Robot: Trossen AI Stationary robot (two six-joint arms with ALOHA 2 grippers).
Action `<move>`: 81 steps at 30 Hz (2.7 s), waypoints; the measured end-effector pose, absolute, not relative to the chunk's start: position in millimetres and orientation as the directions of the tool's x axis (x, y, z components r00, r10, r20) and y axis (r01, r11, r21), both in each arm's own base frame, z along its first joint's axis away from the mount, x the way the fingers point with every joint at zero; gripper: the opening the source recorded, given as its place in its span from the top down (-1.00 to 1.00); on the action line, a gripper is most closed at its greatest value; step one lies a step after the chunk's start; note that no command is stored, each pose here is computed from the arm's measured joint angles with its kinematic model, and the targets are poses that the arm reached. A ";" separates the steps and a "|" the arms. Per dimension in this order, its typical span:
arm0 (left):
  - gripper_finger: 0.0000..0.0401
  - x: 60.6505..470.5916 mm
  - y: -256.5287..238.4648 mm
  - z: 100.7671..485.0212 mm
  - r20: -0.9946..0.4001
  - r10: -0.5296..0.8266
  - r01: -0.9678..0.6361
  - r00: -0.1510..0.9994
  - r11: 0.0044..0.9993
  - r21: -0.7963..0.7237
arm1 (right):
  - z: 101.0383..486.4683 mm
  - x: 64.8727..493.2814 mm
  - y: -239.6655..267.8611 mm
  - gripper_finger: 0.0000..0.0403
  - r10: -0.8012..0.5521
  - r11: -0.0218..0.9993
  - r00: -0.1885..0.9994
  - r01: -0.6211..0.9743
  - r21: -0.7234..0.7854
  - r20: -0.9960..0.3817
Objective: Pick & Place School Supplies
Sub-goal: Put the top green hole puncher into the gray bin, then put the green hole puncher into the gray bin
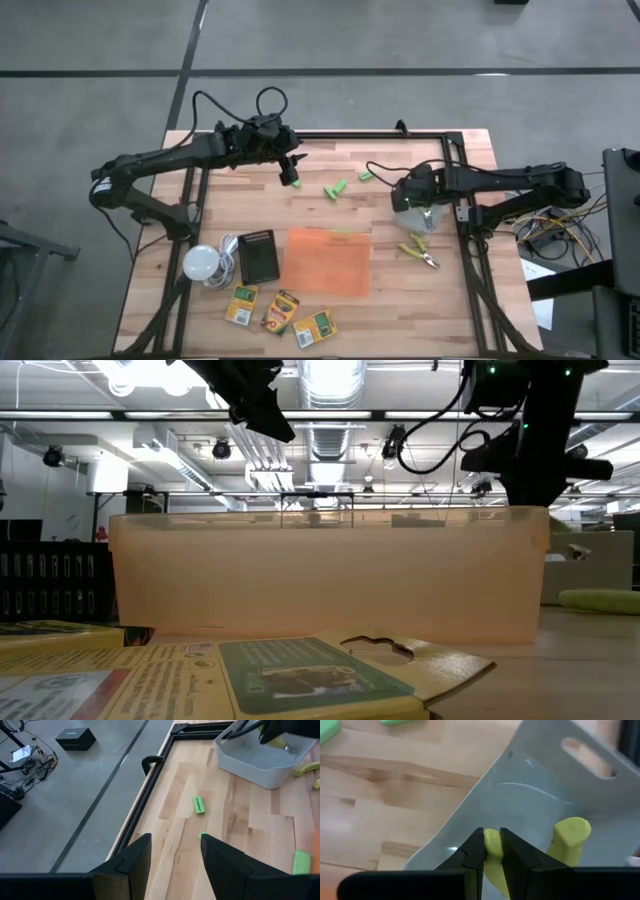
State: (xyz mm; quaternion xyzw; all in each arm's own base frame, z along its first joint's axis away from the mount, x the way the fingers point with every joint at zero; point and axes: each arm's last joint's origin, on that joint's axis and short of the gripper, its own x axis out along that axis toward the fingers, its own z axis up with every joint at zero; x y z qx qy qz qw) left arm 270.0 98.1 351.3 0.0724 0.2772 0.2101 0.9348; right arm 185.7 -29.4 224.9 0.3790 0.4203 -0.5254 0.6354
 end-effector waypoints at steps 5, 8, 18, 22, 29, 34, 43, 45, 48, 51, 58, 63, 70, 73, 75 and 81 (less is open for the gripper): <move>0.12 270.0 98.1 351.3 -0.488 0.432 -0.363 0.758 0.902 0.235 | 206.4 186.3 -28.2 0.78 -0.312 0.169 0.134 0.982 0.084 -0.941; 0.12 270.0 98.1 351.3 -0.488 0.432 -0.363 0.758 0.902 0.235 | 199.9 184.9 -28.4 0.78 -0.315 0.165 0.133 0.983 0.083 -0.940; 0.12 270.0 98.1 351.3 -0.488 0.432 -0.364 0.758 0.902 0.234 | 180.9 173.9 -26.6 0.78 -0.291 0.081 0.069 0.996 0.048 -0.954; 0.12 270.0 98.1 351.3 -0.488 0.432 -0.364 0.758 0.902 0.233 | 179.6 173.4 -26.6 0.77 -0.291 0.081 0.068 0.996 0.046 -0.954; 0.12 270.0 98.1 351.3 -0.488 0.432 -0.364 0.758 0.902 0.234 | 179.3 173.4 -26.7 0.54 -0.298 0.085 0.068 0.995 0.045 -0.952; 0.12 270.0 98.1 351.3 -0.488 0.432 -0.364 0.758 0.902 0.234 | 179.8 174.3 -27.9 0.35 -0.340 0.074 0.073 0.996 0.050 -0.938; 0.12 270.0 98.1 351.4 -0.487 0.433 -0.363 0.758 0.901 0.236 | 187.1 183.5 -31.5 0.22 -0.434 0.165 0.144 0.983 0.079 -0.889; 0.12 270.0 98.1 351.3 -0.488 0.433 -0.362 0.758 0.902 0.236 | 193.7 187.0 -32.8 0.23 -0.469 0.195 0.158 0.978 0.073 -0.869; 0.12 270.0 98.1 351.3 -0.488 0.433 -0.362 0.758 0.902 0.236 | 205.6 192.6 -35.9 0.25 -0.524 0.225 0.178 0.972 0.065 -0.833; 0.12 270.1 98.1 351.2 -0.488 0.433 -0.362 0.758 0.902 0.236 | 221.0 199.5 -39.2 0.28 -0.538 0.245 0.215 0.965 0.093 -0.815; 0.12 270.1 98.1 351.2 -0.488 0.433 -0.362 0.758 0.902 0.237 | 270.6 218.4 -35.0 0.34 -0.348 0.487 0.412 0.847 0.213 -0.842; 0.12 270.1 98.1 351.2 -0.489 0.433 -0.362 0.758 0.902 0.237 | 295.1 224.2 -23.3 0.37 -0.140 0.588 0.514 0.731 0.347 -0.846; 0.12 270.0 98.1 351.1 -0.489 0.432 -0.361 0.757 0.902 0.238 | 291.8 224.0 12.9 0.43 -0.215 0.723 0.519 0.654 0.222 -0.827; 0.12 270.0 98.1 351.1 -0.490 0.432 -0.354 0.757 0.902 0.249 | 284.9 220.2 35.2 0.45 -0.169 0.755 0.520 0.615 0.230 -0.837; 0.12 270.0 98.1 351.0 -0.490 0.432 -0.346 0.757 0.901 0.261 | 279.8 216.1 50.7 0.45 -0.134 0.761 0.518 0.600 0.247 -0.845; 0.12 270.0 98.1 351.0 -0.490 0.432 -0.345 0.757 0.901 0.262 | 257.5 201.8 87.6 0.45 -0.071 0.759 0.471 0.598 0.259 -0.880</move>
